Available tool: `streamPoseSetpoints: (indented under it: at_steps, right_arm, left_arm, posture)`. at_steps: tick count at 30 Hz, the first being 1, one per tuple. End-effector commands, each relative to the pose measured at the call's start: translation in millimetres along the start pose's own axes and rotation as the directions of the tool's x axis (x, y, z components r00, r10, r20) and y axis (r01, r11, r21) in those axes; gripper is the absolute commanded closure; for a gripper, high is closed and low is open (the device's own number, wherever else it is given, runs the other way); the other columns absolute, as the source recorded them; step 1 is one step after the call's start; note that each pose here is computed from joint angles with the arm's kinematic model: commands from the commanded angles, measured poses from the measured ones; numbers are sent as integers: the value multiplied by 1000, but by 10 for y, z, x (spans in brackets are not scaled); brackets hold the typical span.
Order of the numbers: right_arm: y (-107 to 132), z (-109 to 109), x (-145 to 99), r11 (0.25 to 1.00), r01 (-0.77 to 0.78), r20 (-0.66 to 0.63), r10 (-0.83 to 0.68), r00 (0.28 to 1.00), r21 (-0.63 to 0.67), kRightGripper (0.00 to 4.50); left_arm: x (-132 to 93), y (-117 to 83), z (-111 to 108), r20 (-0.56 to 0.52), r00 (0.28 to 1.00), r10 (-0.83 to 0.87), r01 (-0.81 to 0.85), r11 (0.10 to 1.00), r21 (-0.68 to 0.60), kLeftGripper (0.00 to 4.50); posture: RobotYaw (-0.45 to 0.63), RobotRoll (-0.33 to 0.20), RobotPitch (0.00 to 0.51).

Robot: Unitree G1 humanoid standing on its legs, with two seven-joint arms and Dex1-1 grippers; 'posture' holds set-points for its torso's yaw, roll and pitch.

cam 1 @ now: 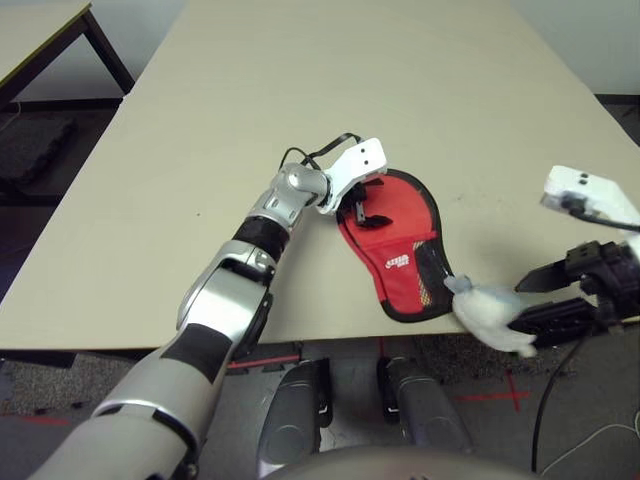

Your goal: Store the ping-pong paddle in its case and zip it.

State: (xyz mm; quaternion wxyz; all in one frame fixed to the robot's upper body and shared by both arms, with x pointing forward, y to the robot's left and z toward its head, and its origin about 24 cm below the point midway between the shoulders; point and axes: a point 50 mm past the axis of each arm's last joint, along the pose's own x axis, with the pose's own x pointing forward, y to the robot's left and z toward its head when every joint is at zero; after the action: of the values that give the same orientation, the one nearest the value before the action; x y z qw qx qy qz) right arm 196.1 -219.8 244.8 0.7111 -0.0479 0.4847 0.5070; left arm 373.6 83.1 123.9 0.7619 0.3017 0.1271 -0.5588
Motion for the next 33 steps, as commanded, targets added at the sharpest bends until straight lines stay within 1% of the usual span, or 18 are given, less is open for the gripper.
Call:
streamPoseSetpoints:
  at_steps: [1, 3, 5, 6, 8, 9, 11, 12, 15, 18, 20, 21, 23, 25, 26, 28, 30, 33]
  right_arm:
    - [57, 60, -82, 999, -41, 49, 41, 998, -4, 16]
    - [6, 109, -89, 1000, -27, 98, 28, 995, -5, 16]
    - [-169, 230, -90, 998, 69, 212, -69, 975, 9, 16]
    - [-278, 295, -86, 988, 149, 271, -151, 951, 29, 16]
    - [-413, 341, -72, 964, 252, 317, -264, 911, 79, 16]
    - [-548, 372, -56, 932, 346, 389, -361, 847, 112, 16]
    - [-784, 429, -29, 854, 478, 551, -504, 666, 203, 16]
    - [-883, 402, -8, 809, 526, 562, -570, 599, 261, 16]
    - [-1088, 359, 1, 707, 608, 604, -674, 424, 362, 16]
    - [-1265, 291, -16, 625, 649, 613, -732, 296, 433, 16]
    - [-1403, 220, -34, 555, 696, 605, -767, 215, 455, 16]
    - [-1440, 202, -40, 536, 710, 606, -772, 194, 455, 16]
    - [-1583, 123, -55, 488, 710, 601, -791, 113, 507, 16]
    - [-1716, 44, -61, 444, 704, 592, -805, 41, 555, 16]
    - [-1759, 20, -62, 430, 707, 591, -806, 21, 561, 16]
    - [-1850, -23, -29, 413, 718, 600, -800, -9, 560, 16]
    - [-1930, -55, 19, 414, 715, 608, -794, -19, 563, 16]
    - [-2018, -88, 57, 410, 713, 610, -792, -31, 568, 16]
  left_arm:
    - [-9, -142, -386, -143, 989, -40, 26, 995, -98, 0]
    - [-16, -146, -383, -138, 990, -35, 21, 995, -102, 0]
    - [-22, -146, -374, -127, 992, -24, 10, 994, -108, 0]
    - [-26, -141, -364, -117, 993, -11, -2, 994, -109, 0]
    - [-32, -133, -349, -104, 995, 8, -20, 993, -115, 0]
    - [-47, -109, -328, -81, 996, 48, -58, 990, -126, 0]
    - [-79, -68, -295, -36, 992, 122, -127, 978, -167, 0]
    - [-97, -50, -287, -19, 987, 157, -158, 969, -188, 0]
    - [-151, 11, -271, 16, 965, 261, -248, 933, -261, 0]
    - [-207, 80, -258, 39, 930, 365, -332, 880, -340, 0]
    - [-270, 146, -255, 48, 887, 459, -403, 821, -403, 0]
    - [-286, 161, -252, 49, 874, 484, -421, 804, -421, 0]
    - [-385, 240, -266, 52, 805, 591, -496, 720, -486, 0]
    - [-489, 300, -295, 43, 733, 678, -564, 643, -519, 0]
    - [-517, 314, -303, 39, 711, 702, -583, 620, -525, 0]
    - [-633, 357, -339, 26, 632, 774, -645, 544, -537, 0]
    - [-758, 390, -380, 7, 543, 840, -702, 458, -545, 0]
    - [-907, 399, -430, -11, 439, 898, -766, 368, -528, 0]
  posture:
    - [-127, 0, 187]
    - [-127, 0, 187]
    - [-126, 0, 187]
    - [-126, 0, 187]
    - [-122, 0, 188]
    - [-122, 0, 188]
    - [-116, 0, 193]
    - [-116, 0, 193]
    - [-115, 0, 198]
    - [-111, 0, 201]
    - [-107, 0, 203]
    - [-103, 0, 203]
    - [-95, 0, 205]
    - [-87, 0, 206]
    - [-84, 0, 207]
    - [-80, 0, 209]
    - [-71, 0, 210]
    - [-53, 0, 212]
